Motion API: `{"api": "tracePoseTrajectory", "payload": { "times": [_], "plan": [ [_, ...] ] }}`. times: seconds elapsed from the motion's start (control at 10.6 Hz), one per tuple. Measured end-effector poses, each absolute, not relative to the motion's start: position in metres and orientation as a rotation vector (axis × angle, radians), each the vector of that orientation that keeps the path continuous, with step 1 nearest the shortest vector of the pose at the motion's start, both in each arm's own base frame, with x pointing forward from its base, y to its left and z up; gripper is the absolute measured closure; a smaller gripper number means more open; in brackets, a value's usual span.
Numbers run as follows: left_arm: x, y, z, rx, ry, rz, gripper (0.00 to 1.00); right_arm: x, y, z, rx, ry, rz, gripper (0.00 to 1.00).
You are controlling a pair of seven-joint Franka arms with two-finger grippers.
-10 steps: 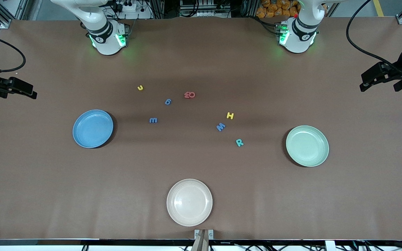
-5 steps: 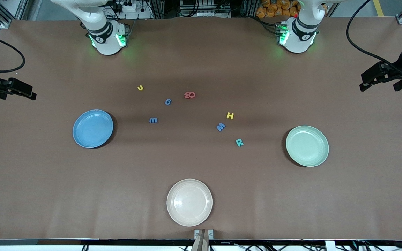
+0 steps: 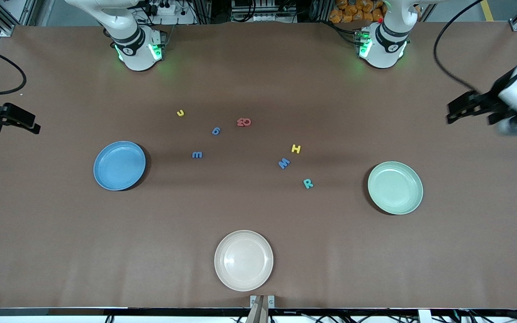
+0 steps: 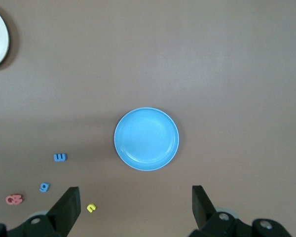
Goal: Sort upper and lower case letters into plates
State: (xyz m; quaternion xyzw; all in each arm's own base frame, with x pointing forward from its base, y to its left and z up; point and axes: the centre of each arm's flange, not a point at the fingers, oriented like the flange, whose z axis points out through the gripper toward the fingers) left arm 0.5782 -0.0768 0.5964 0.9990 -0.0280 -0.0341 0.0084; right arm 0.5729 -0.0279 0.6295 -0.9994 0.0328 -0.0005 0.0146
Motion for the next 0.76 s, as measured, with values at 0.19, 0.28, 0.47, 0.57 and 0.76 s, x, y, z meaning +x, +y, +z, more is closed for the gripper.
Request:
{"api": "tracePoseTrajectory", "payload": {
  "times": [0.19,0.28,0.47,0.57,0.76],
  "plan": [
    [0.602,-0.110,0.537,3.106,-0.121,-0.111,0.00,0.573,-0.025,0.644,-3.111,0.094,-0.051,0.00],
    [0.609,-0.127,0.505,3.101,-0.109,-0.121,0.00,0.573,-0.024,0.646,-3.111,0.091,-0.057,0.00],
    [0.618,-0.154,0.458,3.095,-0.068,-0.140,0.00,0.573,-0.024,0.646,-3.109,0.093,-0.054,0.00],
    [0.621,-0.169,0.439,3.094,-0.013,-0.146,0.00,0.573,-0.024,0.647,-3.109,0.102,-0.060,0.00],
    [0.621,-0.209,0.408,3.089,0.111,-0.150,0.00,0.575,-0.017,0.641,-3.108,0.108,-0.038,0.00]
  ]
}}
